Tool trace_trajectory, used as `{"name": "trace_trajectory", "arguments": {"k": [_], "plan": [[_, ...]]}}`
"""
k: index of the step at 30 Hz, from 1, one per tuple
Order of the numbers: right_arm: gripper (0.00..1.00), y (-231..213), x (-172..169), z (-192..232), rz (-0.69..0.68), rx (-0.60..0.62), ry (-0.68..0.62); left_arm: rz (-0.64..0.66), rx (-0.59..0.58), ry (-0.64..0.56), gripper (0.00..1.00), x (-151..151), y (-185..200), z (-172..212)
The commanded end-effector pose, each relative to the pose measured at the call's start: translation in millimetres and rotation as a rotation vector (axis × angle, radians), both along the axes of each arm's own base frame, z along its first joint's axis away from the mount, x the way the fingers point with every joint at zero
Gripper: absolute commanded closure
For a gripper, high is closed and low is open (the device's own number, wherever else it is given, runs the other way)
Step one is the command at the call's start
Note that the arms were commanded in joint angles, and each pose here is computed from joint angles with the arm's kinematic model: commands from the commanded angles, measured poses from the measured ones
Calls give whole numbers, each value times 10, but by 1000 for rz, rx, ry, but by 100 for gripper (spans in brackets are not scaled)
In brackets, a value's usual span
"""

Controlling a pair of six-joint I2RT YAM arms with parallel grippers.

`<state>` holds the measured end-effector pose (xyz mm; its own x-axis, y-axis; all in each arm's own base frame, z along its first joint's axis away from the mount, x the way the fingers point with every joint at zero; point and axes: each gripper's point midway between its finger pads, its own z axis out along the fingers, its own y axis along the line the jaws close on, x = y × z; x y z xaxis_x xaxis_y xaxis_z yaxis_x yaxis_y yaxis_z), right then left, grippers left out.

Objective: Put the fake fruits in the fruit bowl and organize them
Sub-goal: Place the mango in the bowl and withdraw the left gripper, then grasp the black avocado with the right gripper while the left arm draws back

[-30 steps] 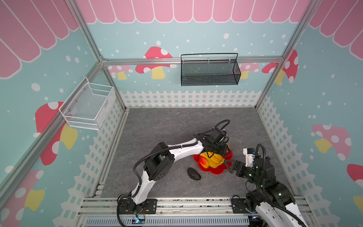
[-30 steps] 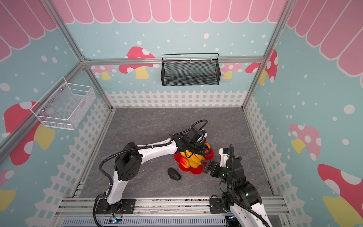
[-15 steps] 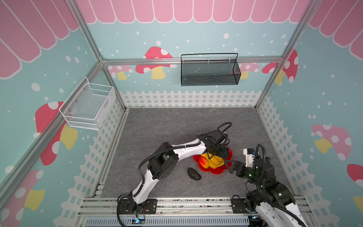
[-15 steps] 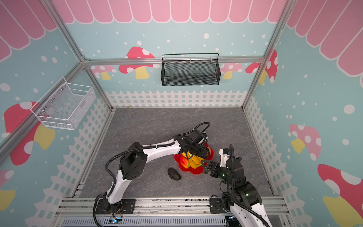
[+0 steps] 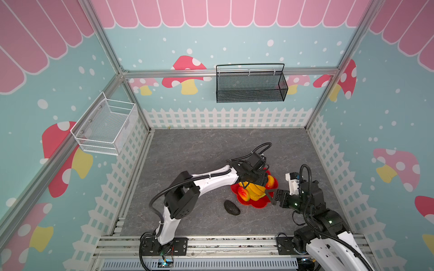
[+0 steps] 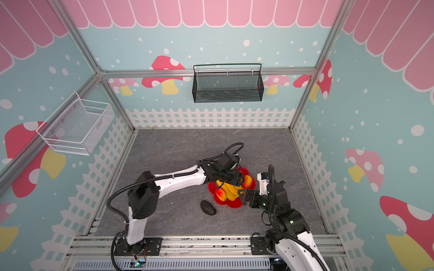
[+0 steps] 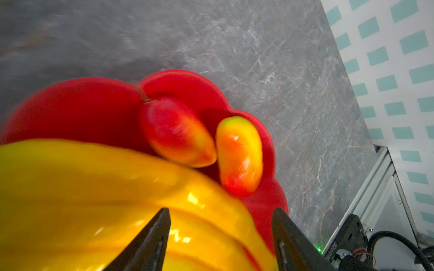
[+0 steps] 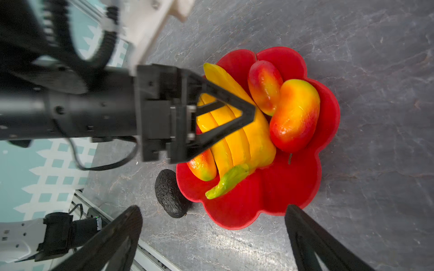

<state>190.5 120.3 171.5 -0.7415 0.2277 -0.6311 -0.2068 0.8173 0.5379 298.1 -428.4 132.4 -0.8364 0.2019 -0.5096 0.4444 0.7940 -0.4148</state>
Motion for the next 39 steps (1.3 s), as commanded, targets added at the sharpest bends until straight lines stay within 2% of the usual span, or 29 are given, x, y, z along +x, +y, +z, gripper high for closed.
{"name": "trace_trajectory", "arguments": {"k": [1, 4, 8, 9, 10, 13, 16, 19, 25, 29, 39], "plan": [[1, 113, 104, 364, 93, -11, -165, 203, 14, -82, 30, 158, 735, 297], [0, 233, 196, 496, 158, -19, -212, 283, 35, -72, 27, -94, 1344, 276], [1, 636, 222, 486, 317, -49, -224, 313, 45, 3, 18, -623, 1944, 192], [1, 772, 194, 460, 361, -72, -226, 311, 33, 28, 12, -747, 2025, 185], [1, 931, 157, 403, 413, -94, -212, 306, 9, 60, 1, -885, 2098, 184], [2, 1323, 16, 138, 543, -165, -133, 310, -63, 126, 0, -1204, 2258, 264], [5, 1572, -124, -48, 604, -220, -112, 314, -143, 157, 0, -1416, 2359, 370], [14, 1729, -226, -206, 646, -224, -84, 339, -166, 132, 0, -1495, 2508, 409], [21, 1981, -355, -560, 712, -334, -27, 346, -196, 75, 0, -1517, 2605, 538], [28, 1995, -331, -751, 694, -426, 3, 334, -179, 80, 0, -1545, 2621, 543], [36, 1946, -272, -1037, 668, -571, 43, 342, -189, 52, 0, -1547, 2672, 588]]}}
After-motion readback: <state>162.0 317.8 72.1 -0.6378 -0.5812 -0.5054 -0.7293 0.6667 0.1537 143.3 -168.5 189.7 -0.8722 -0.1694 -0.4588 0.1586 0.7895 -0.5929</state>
